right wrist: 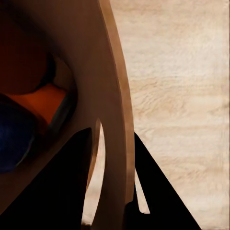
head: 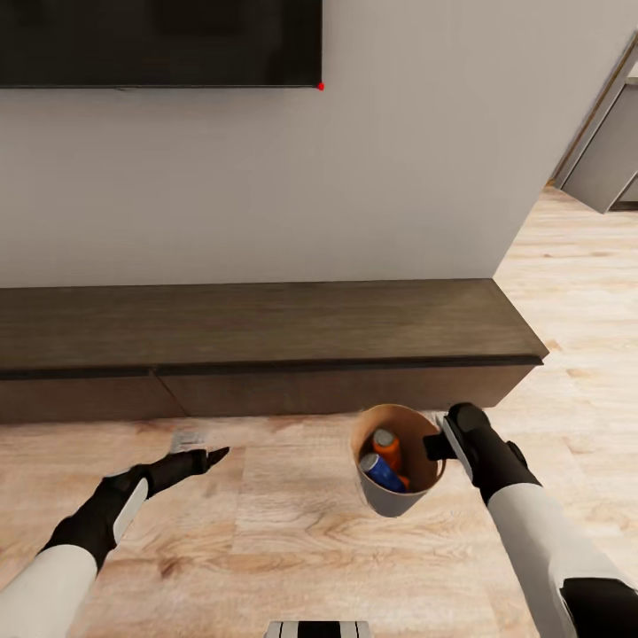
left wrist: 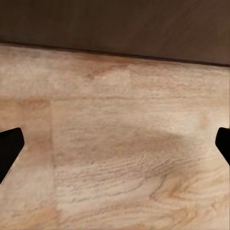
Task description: Put the three can of soda from the living room inside the tash can in the kitchen.
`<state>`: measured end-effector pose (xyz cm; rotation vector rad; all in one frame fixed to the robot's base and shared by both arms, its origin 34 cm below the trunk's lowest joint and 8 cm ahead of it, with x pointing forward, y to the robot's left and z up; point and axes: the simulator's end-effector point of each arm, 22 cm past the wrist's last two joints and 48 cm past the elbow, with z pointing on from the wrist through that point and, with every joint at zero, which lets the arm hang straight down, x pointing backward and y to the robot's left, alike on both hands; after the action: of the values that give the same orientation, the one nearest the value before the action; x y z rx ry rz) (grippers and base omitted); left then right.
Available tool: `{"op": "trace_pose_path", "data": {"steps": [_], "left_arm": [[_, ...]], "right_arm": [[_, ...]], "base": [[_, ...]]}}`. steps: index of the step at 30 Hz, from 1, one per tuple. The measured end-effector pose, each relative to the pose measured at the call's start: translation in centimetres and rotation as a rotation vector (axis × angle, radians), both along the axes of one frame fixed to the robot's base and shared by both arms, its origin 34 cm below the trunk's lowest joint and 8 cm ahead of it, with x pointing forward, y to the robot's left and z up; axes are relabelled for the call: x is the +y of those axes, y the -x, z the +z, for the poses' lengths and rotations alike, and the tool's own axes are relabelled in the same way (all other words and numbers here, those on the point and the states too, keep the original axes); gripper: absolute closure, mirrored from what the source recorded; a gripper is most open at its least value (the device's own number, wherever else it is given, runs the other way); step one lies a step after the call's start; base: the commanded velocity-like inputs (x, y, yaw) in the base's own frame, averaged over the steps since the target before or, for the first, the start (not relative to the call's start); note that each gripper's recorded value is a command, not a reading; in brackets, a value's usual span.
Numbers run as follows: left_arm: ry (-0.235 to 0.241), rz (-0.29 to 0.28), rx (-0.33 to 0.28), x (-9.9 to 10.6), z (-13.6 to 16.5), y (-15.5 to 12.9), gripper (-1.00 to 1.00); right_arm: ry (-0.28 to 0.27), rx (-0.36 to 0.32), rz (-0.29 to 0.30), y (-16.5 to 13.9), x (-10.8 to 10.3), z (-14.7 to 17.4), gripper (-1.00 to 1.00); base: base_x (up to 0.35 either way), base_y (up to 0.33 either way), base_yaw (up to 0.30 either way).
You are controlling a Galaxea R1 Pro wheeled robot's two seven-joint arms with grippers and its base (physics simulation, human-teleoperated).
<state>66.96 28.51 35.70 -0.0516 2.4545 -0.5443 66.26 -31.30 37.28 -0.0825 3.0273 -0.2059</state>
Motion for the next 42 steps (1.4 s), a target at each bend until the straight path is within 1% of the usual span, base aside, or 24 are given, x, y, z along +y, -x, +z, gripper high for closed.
{"op": "trace_pose_path", "data": {"steps": [1,2,3,4,5,6,7,9,11,13,16,17,21,27,31,38,42], "left_arm": [[-0.003,0.003,-0.002,0.1,-0.2,0.2,-1.0],[-0.009,0.008,-0.003,0.3,-0.7,0.5,-1.0],[-0.012,0.01,-0.004,0.4,-0.9,0.7,-1.0],[-0.02,0.015,-0.005,0.6,-1.6,1.4,-1.0],[-0.024,0.019,-0.003,0.7,-2.4,2.0,-1.0],[-0.031,0.025,0.001,0.9,-3.2,2.6,-1.0],[-0.034,0.029,0.003,1.0,-3.7,2.9,-1.0],[-0.048,0.038,-0.002,1.2,-4.6,3.4,-1.0],[-0.074,0.054,-0.01,1.9,-5.4,3.7,-1.0],[-0.085,0.061,-0.015,2.1,-5.9,3.8,-1.0],[-0.102,0.068,-0.022,2.5,-6.9,4.5,-1.0],[-0.107,0.068,-0.027,2.5,-7.3,4.9,-1.0],[-0.114,0.069,-0.037,2.6,-7.9,5.5,-1.0],[-0.115,0.069,-0.04,2.6,-8.2,5.6,-1.0],[-0.115,0.07,-0.041,2.6,-9.0,5.8,-1.0],[-0.115,0.069,-0.041,2.5,-10.6,6.2,-1.0],[-0.115,0.069,-0.043,2.5,-10.6,6.2,-1.0]], "right_arm": [[0.029,0.002,0.008,0.0,-1.3,0.1,1.0],[0.031,0.006,0.003,0.2,-2.6,0.2,1.0],[0.036,0.007,0.002,0.3,-3.4,0.3,1.0],[0.003,0.01,-0.023,0.6,-4.4,0.3,1.0],[-0.004,0.008,-0.034,0.6,-5.2,0.2,1.0],[0.0,0.012,-0.039,0.9,-6.1,0.0,1.0],[0.019,0.019,-0.036,1.1,-6.8,-0.2,1.0],[0.043,0.056,-0.043,2.6,-8.4,-1.3,1.0],[0.037,0.097,-0.055,4.1,-9.4,-2.5,1.0],[0.018,0.101,-0.063,4.4,-9.4,-3.0,1.0],[-0.037,0.114,-0.084,5.2,-8.7,-4.1,1.0],[-0.043,0.117,-0.086,5.4,-8.7,-4.4,1.0],[-0.018,0.123,-0.073,5.6,-9.4,-4.8,1.0],[-0.042,0.122,-0.083,5.7,-8.9,-5.1,1.0],[-0.025,0.124,-0.075,6.0,-9.2,-5.9,1.0],[-0.035,0.123,-0.08,6.3,-9.0,-7.5,1.0],[-0.031,0.123,-0.076,6.3,-9.1,-7.5,1.0]], "base": [[0.0,0.0,0.0],[0.0,0.0,0.0],[0.0,0.0,0.0],[0.0,0.0,0.0],[0.0,0.0,0.0],[0.0,0.0,0.0],[0.0,0.0,0.0],[0.0,0.0,0.0],[0.0,0.0,0.0],[0.0,0.0,0.0],[0.0,0.0,0.0],[0.0,0.0,0.0],[0.0,0.0,0.0],[0.0,0.0,0.0],[0.0,0.0,0.0],[0.0,0.0,0.0],[0.0,0.0,0.0]]}}
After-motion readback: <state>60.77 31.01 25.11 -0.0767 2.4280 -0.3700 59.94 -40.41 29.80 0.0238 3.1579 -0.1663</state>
